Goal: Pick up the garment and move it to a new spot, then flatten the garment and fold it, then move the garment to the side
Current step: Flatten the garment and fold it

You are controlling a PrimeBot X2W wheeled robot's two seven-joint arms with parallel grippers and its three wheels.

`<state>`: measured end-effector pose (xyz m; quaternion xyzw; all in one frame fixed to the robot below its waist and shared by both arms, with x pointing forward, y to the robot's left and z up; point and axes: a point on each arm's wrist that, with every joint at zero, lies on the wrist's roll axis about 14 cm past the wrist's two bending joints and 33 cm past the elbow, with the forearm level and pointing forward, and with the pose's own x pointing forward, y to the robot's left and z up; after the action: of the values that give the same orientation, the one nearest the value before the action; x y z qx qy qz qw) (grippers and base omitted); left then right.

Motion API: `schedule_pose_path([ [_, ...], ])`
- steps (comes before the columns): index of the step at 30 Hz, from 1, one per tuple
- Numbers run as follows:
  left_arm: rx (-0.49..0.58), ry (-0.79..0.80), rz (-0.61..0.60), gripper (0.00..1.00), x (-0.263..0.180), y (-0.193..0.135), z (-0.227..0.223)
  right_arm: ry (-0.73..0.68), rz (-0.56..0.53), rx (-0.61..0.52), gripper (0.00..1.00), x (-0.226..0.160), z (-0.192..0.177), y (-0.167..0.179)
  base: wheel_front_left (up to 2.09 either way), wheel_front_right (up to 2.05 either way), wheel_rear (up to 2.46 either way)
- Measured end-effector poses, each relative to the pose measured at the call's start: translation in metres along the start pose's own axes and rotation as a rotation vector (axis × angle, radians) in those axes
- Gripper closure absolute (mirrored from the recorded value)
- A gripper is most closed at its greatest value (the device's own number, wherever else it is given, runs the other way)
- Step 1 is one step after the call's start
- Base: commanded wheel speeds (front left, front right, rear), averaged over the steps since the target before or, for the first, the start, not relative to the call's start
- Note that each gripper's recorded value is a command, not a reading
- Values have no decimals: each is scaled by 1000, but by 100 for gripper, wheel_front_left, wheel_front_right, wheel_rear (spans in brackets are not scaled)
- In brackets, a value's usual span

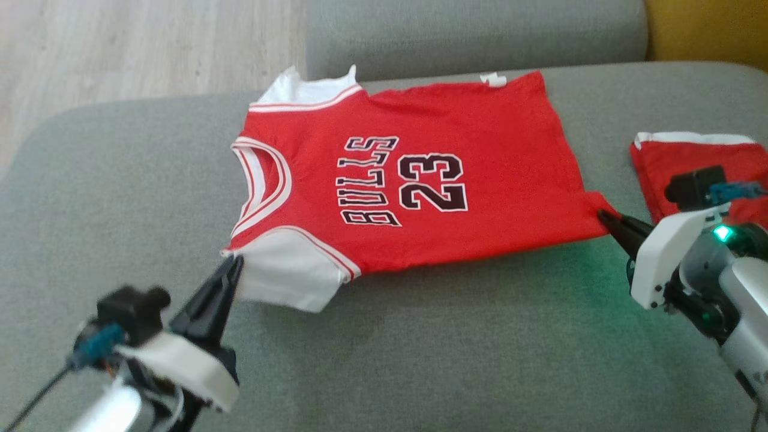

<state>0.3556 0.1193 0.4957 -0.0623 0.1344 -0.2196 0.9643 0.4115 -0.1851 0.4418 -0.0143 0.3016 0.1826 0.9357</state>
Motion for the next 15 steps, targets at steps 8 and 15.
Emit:
schedule_pose_path([
  [8, 76, 58, 13, 100, 40, 29, 12, 27, -17, 27, 100, 25, 10, -7, 0, 0, 0],
  [15, 133, 138, 59, 100, 69, 62, 6, 93, -56, 79, 100, 48, 11, -19, 0, 0, 0],
])
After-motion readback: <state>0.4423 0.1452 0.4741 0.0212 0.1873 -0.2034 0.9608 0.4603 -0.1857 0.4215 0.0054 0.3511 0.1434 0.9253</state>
